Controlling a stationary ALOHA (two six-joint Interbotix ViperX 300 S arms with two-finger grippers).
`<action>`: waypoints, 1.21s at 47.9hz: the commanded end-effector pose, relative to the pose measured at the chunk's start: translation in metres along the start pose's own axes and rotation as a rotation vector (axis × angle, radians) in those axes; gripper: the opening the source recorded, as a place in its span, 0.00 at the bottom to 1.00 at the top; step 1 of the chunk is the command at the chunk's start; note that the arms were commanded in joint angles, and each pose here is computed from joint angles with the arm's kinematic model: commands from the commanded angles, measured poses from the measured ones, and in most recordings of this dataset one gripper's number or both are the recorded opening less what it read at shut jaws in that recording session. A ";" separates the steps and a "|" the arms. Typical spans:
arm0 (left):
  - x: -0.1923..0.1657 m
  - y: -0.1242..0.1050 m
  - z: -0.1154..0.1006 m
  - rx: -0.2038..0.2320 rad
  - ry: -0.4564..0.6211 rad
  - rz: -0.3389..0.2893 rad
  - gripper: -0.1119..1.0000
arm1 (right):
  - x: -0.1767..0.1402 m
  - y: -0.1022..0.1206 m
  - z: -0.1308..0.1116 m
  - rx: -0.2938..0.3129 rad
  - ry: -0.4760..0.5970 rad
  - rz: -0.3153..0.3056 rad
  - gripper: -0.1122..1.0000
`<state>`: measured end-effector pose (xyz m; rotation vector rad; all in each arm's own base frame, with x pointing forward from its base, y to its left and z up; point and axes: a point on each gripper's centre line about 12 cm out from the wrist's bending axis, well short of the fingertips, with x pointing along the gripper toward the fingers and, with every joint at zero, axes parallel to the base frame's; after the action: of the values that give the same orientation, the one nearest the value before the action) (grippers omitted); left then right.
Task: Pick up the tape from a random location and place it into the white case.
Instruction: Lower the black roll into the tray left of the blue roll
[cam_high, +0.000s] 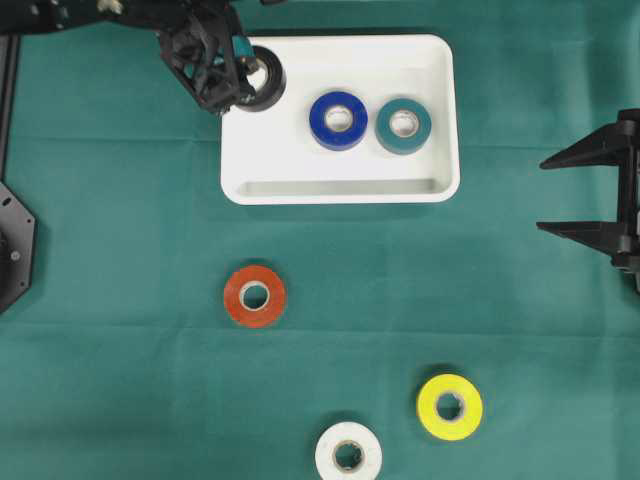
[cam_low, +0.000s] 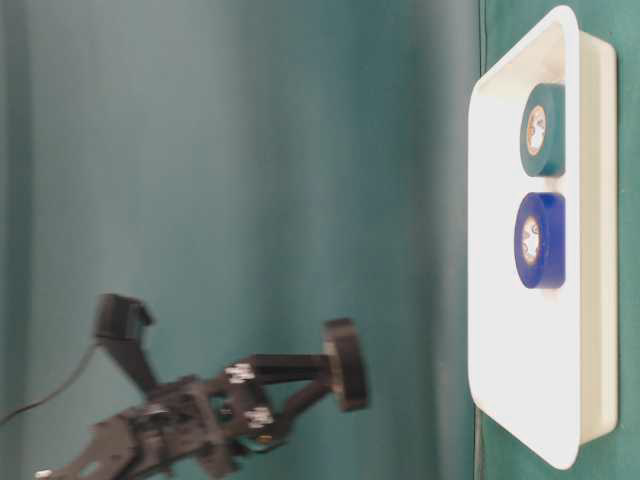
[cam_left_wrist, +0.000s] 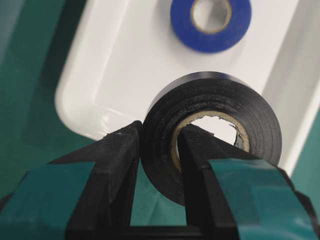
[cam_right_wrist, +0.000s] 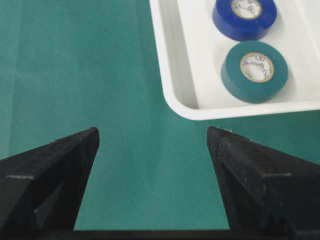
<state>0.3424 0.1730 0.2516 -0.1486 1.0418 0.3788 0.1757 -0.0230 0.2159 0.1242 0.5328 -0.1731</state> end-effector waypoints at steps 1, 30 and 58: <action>0.007 0.006 -0.001 -0.013 -0.019 0.010 0.26 | -0.001 0.001 0.010 0.000 -0.023 0.002 0.85; 0.087 0.007 -0.018 -0.021 0.016 0.008 0.26 | -0.001 0.001 0.009 -0.002 -0.020 0.001 0.85; 0.119 0.006 -0.032 -0.023 0.059 0.002 0.26 | 0.000 0.001 0.009 -0.003 -0.015 0.000 0.85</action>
<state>0.3641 0.1941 0.1225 -0.1876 1.1384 0.3821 0.1765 -0.0231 0.2147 0.1243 0.5390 -0.1731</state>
